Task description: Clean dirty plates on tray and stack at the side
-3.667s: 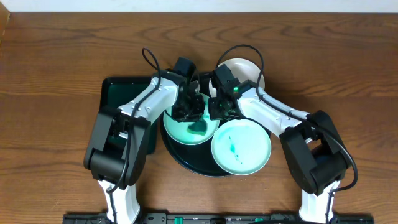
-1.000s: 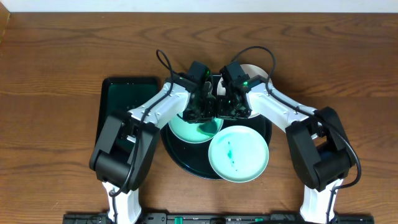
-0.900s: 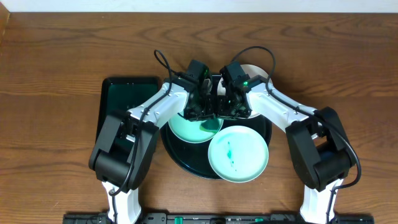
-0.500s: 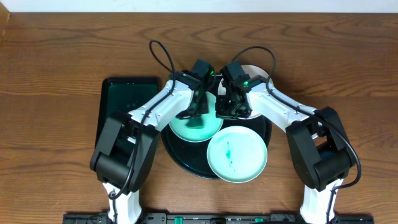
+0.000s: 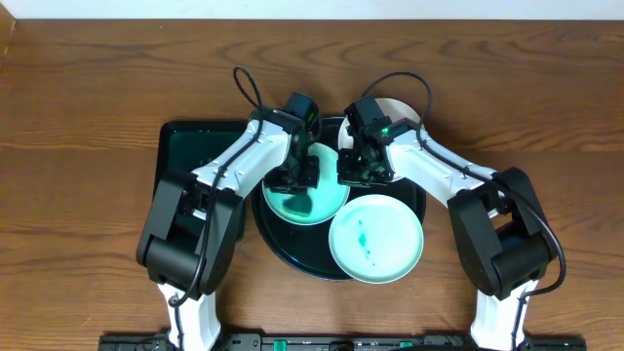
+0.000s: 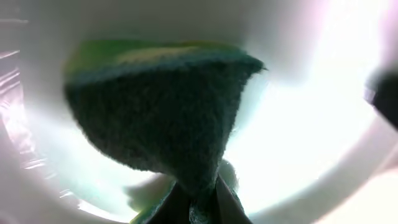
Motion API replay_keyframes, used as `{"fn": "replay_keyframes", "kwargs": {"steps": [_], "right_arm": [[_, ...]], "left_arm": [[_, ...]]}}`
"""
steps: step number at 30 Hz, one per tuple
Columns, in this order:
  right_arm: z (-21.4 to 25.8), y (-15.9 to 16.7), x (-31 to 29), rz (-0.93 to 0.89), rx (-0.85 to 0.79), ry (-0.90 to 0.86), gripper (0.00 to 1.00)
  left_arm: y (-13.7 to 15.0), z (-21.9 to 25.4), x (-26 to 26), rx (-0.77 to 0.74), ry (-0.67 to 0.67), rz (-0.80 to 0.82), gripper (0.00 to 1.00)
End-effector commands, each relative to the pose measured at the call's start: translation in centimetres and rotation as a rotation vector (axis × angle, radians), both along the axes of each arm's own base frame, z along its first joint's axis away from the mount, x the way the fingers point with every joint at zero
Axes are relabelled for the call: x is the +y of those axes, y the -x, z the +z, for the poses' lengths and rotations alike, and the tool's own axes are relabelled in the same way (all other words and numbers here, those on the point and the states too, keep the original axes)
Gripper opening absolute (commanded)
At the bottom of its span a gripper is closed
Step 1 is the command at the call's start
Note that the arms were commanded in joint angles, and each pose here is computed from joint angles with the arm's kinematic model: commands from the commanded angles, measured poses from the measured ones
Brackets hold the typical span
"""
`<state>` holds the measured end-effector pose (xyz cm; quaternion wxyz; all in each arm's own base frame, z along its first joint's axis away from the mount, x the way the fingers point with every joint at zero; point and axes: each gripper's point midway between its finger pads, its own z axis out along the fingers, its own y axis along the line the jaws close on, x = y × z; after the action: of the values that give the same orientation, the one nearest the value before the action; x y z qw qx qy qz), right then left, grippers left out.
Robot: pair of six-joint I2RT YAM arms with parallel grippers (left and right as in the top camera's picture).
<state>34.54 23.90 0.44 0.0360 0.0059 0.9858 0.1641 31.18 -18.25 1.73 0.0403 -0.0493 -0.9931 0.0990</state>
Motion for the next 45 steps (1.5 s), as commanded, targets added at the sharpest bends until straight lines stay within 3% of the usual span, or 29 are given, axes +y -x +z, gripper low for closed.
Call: {"fn": "replay_keyframes", "kwargs": {"steps": [1, 4, 8, 15, 21, 27, 34, 45], "right_arm": [[-1.5, 0.8, -1.0, -0.012, 0.031, 0.051, 0.01], [-1.5, 0.8, -1.0, -0.012, 0.031, 0.052, 0.01], [-1.5, 0.8, -1.0, -0.004, 0.029, 0.052, 0.01], [-0.6, 1.0, 0.6, 0.083, -0.005, 0.038, 0.01], [4.2, -1.0, 1.4, 0.138, -0.127, 0.107, 0.01], [13.6, -3.5, -1.0, 0.168, -0.442, 0.514, 0.01], [20.6, -2.0, -0.6, 0.215, -0.767, 0.935, 0.01], [26.9, 3.9, 3.8, 0.287, -1.121, 1.189, 0.01]], "left_arm": [[0.7, -0.4, -1.5, 0.06, 0.124, -0.062, 0.07], [-2.3, 0.8, 3.2, -0.019, -0.074, 0.075, 0.07], [-5.6, 5.4, 8.7, -0.139, -0.239, 0.214, 0.07], [-6.8, 14.9, 14.8, -0.296, -0.2, 0.41, 0.07], [-5.1, 17.4, 19.2, -0.312, -0.211, 0.519, 0.07], [-4.8, 17.2, 21.6, -0.278, -0.151, 0.595, 0.07], [-4.8, 16.7, 22.5, -0.257, -0.132, 0.629, 0.07], [-4.7, 16.3, 22.5, -0.251, -0.133, 0.628, 0.07]]}}
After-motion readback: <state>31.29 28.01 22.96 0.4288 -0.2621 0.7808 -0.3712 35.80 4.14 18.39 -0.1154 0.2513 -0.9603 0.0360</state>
